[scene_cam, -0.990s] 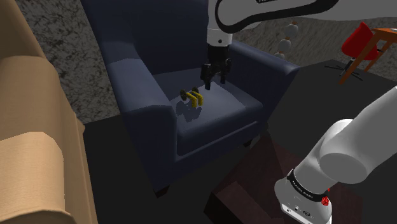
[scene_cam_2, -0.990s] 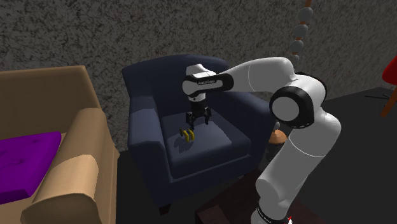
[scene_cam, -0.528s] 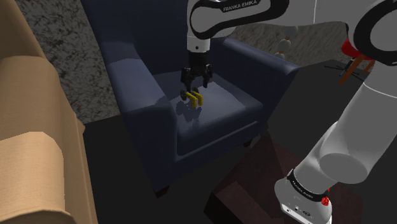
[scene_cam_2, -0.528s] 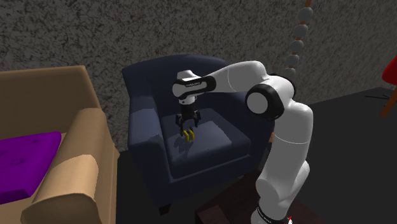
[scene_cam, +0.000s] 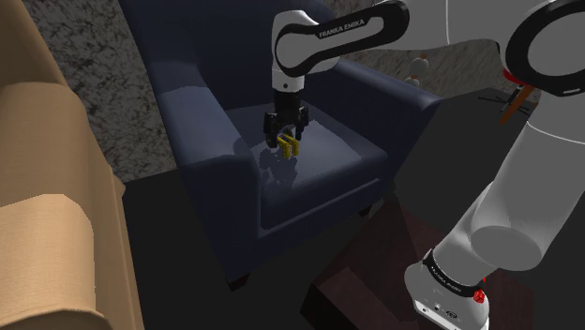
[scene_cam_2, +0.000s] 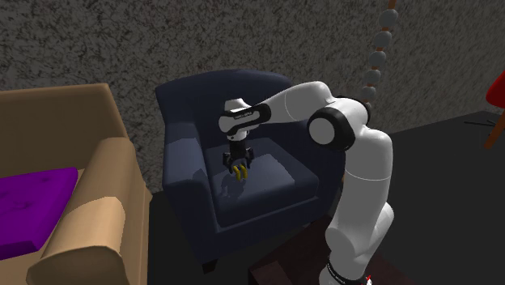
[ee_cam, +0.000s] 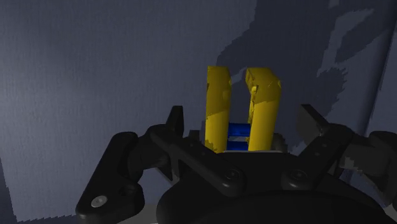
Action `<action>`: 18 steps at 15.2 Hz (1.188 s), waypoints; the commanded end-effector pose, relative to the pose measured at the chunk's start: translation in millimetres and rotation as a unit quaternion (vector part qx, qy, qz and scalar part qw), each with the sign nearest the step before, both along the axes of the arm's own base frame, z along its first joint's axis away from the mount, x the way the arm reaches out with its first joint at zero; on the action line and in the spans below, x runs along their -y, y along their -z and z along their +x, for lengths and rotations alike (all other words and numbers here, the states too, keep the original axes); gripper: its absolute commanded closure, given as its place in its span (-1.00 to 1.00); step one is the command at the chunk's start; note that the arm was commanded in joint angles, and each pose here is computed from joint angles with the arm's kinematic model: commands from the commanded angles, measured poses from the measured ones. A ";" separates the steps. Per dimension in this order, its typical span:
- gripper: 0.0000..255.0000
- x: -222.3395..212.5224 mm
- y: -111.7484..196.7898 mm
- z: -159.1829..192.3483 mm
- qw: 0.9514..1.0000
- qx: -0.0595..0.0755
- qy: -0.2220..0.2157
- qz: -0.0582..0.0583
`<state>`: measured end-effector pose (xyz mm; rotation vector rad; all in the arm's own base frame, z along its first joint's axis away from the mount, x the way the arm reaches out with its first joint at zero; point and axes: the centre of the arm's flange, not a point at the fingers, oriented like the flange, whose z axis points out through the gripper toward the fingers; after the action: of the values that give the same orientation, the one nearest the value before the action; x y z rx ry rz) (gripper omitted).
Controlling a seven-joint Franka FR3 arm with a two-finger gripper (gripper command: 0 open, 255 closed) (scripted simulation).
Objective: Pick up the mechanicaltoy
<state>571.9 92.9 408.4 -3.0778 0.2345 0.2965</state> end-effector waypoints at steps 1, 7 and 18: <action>-1.00 0.0 2.7 0.0 1.000 0.000 0.000 0.000; 1.00 0.6 2.1 0.2 1.000 0.000 0.000 0.000; 1.00 0.0 -34.3 0.0 1.000 0.000 0.000 0.000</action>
<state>571.6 93.5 438.0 -3.0776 0.2347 0.2950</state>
